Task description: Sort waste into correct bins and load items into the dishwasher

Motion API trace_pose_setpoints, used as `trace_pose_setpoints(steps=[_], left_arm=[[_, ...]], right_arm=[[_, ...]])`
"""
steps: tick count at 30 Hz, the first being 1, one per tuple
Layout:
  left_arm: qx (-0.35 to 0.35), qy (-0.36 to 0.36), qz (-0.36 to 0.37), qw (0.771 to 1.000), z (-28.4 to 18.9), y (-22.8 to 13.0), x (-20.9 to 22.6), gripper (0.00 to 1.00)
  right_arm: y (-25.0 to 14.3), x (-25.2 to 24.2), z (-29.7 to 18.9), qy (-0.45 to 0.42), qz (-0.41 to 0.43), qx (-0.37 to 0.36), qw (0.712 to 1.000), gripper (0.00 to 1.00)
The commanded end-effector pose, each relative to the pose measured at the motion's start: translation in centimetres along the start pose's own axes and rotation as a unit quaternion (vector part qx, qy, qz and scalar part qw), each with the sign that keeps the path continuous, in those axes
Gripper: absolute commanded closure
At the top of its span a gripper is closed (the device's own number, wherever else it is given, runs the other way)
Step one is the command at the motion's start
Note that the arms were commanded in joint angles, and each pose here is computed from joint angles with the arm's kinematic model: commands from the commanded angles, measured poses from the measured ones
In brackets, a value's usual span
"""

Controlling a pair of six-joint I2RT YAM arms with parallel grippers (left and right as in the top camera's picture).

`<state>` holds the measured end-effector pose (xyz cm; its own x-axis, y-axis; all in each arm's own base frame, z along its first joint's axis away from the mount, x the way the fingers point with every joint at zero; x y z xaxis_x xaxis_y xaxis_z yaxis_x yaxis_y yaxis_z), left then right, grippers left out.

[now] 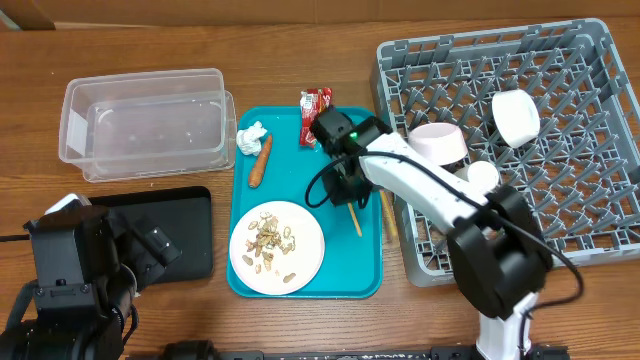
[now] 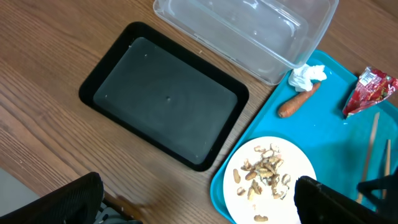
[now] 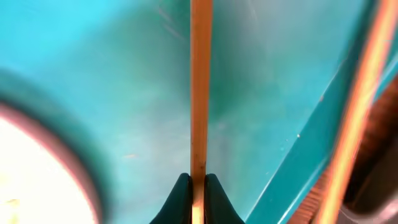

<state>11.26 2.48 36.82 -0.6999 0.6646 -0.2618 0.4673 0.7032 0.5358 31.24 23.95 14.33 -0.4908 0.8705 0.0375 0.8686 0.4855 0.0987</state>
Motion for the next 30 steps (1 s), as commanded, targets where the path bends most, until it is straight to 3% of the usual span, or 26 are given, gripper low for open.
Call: trace_pose_setpoints(steps=[1,9,18,25,27,29,30], left_arm=[[-0.013,0.004,-0.008,1.0,-0.3,0.3,0.1,0.0],[-0.013,0.004,-0.008,1.0,-0.3,0.3,0.1,0.0],[-0.013,0.004,-0.008,1.0,-0.3,0.3,0.1,0.0],[-0.013,0.004,-0.008,1.0,-0.3,0.3,0.1,0.0],[-0.013,0.004,-0.008,1.0,-0.3,0.3,0.1,0.0],[-0.013,0.004,-0.008,1.0,-0.3,0.3,0.1,0.0],[-0.013,0.004,-0.008,1.0,-0.3,0.3,0.1,0.0]], right_arm=[[1.1,0.2,-7.9,0.006,-0.001,-0.115,0.993,0.96],[0.5,-5.6,-14.3,-0.066,0.066,-0.206,0.974,0.96],[-0.4,-12.4,-9.4,-0.095,0.055,-0.117,0.987,0.96],[-0.4,-11.9,-8.1,-0.096,0.038,-0.096,0.99,0.96],[-0.6,-11.8,-8.1,-0.108,0.036,-0.089,0.989,0.86],[-0.7,-12.0,-8.1,-0.121,0.041,-0.083,0.988,0.61],[-0.7,-12.0,-8.1,-0.121,0.041,-0.083,0.988,0.57]])
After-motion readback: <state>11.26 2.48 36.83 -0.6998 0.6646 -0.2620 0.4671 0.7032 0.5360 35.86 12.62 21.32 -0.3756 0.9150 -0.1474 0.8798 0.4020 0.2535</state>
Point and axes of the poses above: each gripper's point midway between its finger pads, its own z axis out along the fingers, its own x axis along the line the jaws close on, y = z × x, the point moved 9 cm from there along -z, back along the fingers, and after that the axes turned 11 degrees about -z, right-handed, at the moved point
